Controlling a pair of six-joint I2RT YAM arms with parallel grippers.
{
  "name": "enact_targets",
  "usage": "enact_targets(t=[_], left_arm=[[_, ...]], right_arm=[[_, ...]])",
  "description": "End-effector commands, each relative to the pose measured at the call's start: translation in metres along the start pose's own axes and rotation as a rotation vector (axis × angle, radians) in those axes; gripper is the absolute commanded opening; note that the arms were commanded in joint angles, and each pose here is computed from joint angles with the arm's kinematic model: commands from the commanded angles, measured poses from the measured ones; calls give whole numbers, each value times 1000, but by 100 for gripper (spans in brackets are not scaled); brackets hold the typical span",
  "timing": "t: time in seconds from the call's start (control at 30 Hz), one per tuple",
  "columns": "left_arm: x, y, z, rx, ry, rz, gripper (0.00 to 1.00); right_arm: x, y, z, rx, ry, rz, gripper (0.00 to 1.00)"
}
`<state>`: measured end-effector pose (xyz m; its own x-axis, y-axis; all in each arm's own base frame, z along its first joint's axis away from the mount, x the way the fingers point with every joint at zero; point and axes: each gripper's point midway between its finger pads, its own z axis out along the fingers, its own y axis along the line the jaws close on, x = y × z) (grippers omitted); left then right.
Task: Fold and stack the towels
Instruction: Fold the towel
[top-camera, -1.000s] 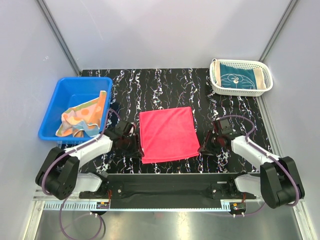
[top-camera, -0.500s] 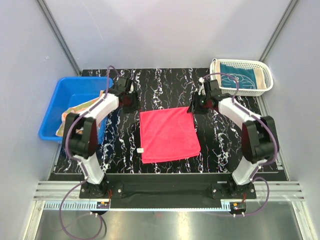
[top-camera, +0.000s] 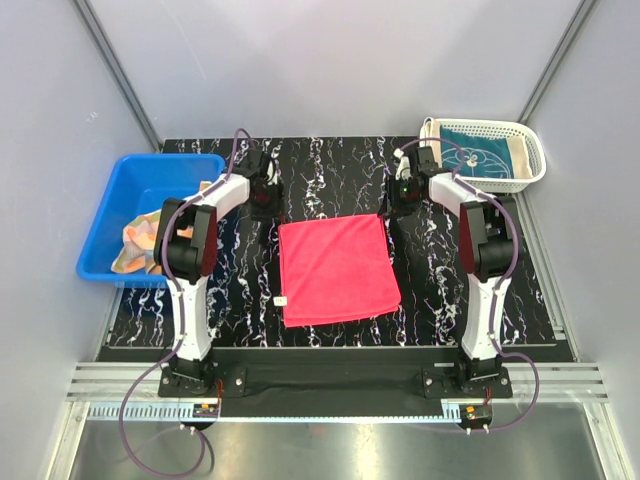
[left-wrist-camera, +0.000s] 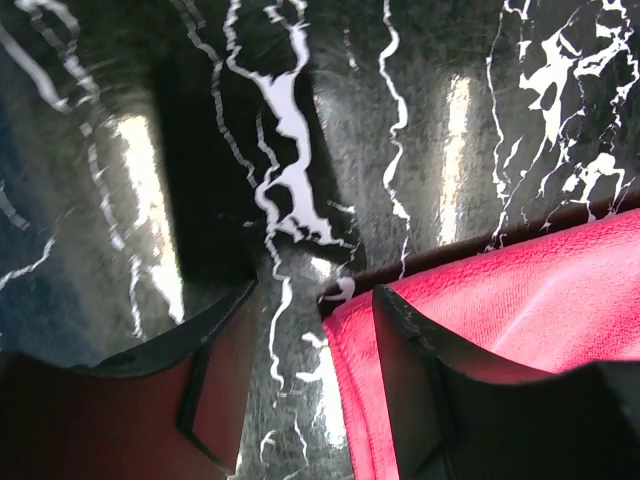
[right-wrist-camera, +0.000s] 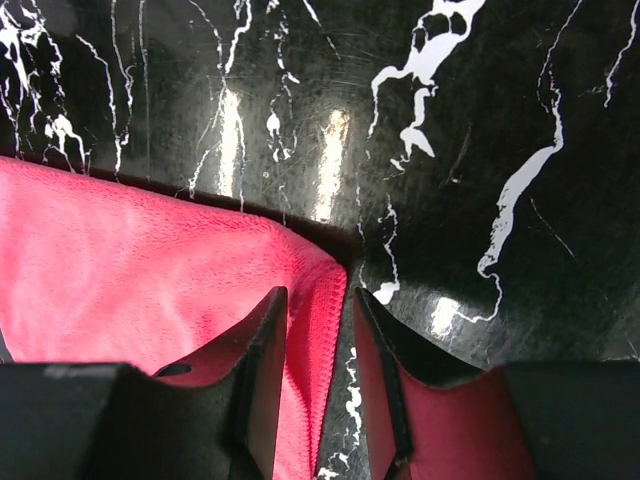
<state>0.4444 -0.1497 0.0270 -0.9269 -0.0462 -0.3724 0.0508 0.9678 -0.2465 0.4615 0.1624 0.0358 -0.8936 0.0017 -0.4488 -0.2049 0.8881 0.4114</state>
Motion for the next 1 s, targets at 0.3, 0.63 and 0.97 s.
enact_targets(t=[0.3, 0.63, 0.97], left_arm=[[-10, 4, 14, 35, 9, 51, 26], [-31, 18, 13, 14, -13, 64, 0], [-44, -22, -19, 202, -46, 183, 47]], right_arm=[[-15, 3, 9, -82, -29, -14, 28], [-30, -15, 3, -79, -65, -34, 1], [-43, -10, -14, -90, -73, -86, 42]])
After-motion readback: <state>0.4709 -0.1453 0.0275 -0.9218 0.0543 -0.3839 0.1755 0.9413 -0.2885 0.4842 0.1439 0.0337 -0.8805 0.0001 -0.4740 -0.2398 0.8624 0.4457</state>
